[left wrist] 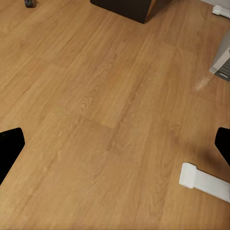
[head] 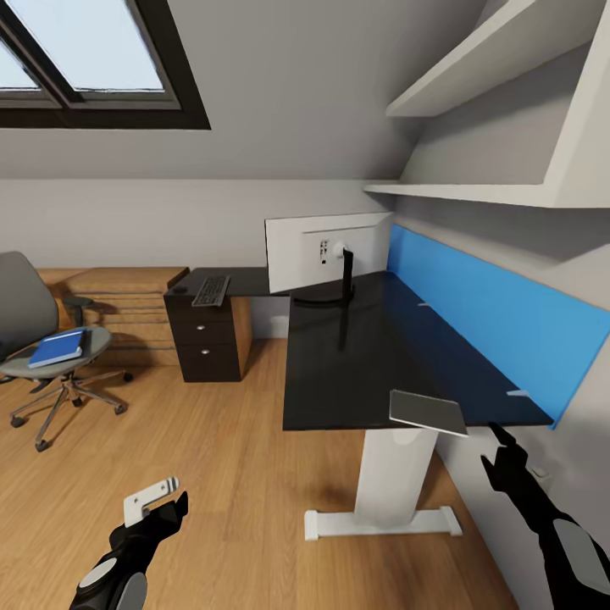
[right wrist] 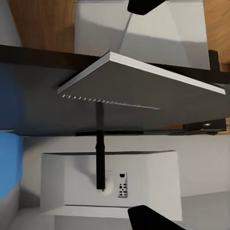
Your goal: In the bedroom, organize the workspace by keeping the computer under the desk, ensuring the monitor is on the desk, placing the keyboard on the desk next to the monitor, placing the mouse on the desk next to the keyboard, moving the folder from the swivel chair onto the desk next to the mouse, stacking the notebook on top of the folder with the pen on top of the notebook, and positioning the swivel chair next to the desk.
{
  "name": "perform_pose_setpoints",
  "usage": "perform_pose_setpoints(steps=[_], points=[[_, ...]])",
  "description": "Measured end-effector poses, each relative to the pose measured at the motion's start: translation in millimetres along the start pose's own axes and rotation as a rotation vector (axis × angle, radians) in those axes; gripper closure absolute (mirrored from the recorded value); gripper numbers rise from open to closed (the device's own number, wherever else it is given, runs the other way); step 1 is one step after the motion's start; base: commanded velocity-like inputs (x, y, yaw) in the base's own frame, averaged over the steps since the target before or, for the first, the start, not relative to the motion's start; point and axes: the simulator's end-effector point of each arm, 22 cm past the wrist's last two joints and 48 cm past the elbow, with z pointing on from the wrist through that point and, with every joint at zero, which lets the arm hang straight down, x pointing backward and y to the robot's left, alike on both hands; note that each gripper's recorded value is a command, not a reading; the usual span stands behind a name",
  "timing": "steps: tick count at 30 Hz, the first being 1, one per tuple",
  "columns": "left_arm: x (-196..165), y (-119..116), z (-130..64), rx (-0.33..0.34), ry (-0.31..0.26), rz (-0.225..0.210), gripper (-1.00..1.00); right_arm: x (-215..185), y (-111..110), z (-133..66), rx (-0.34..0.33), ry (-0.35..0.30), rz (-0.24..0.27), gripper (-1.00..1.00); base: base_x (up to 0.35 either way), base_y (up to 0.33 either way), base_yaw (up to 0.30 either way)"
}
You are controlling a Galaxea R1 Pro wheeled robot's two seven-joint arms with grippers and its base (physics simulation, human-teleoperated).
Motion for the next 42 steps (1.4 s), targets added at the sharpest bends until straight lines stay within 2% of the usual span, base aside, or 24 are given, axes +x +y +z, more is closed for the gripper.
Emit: perform_pose_setpoints(steps=[20,24,30,36,42], points=[[32.6,6.3,18.5,0.003,0.000,-0.002,-1.00,-1.2,-38.6,1.2,-0.001,-0.018,0.003,-1.00,0.000,0.000,0.000],[39.3,7.9,22.2,0.003,0.000,-0.002,-1.00,-7.9,-46.7,1.1,-0.001,-0.053,-0.004,-1.00,0.000,0.000,0.000],[49.7,10.1,27.9,0.003,0.000,-0.002,-1.00,-34.6,-58.3,-1.8,0.001,-0.178,-0.038,-1.00,0.000,0.000,0.000],[60.1,12.4,33.3,0.003,0.000,-0.002,-1.00,-38.3,-70.3,-2.6,0.001,-0.199,-0.044,-1.00,0.000,0.000,0.000],[59.9,11.5,33.2,0.007,-0.001,-0.002,-1.00,-35.8,-70.1,-1.7,0.002,-0.193,-0.046,-1.00,0.000,0.000,0.000]])
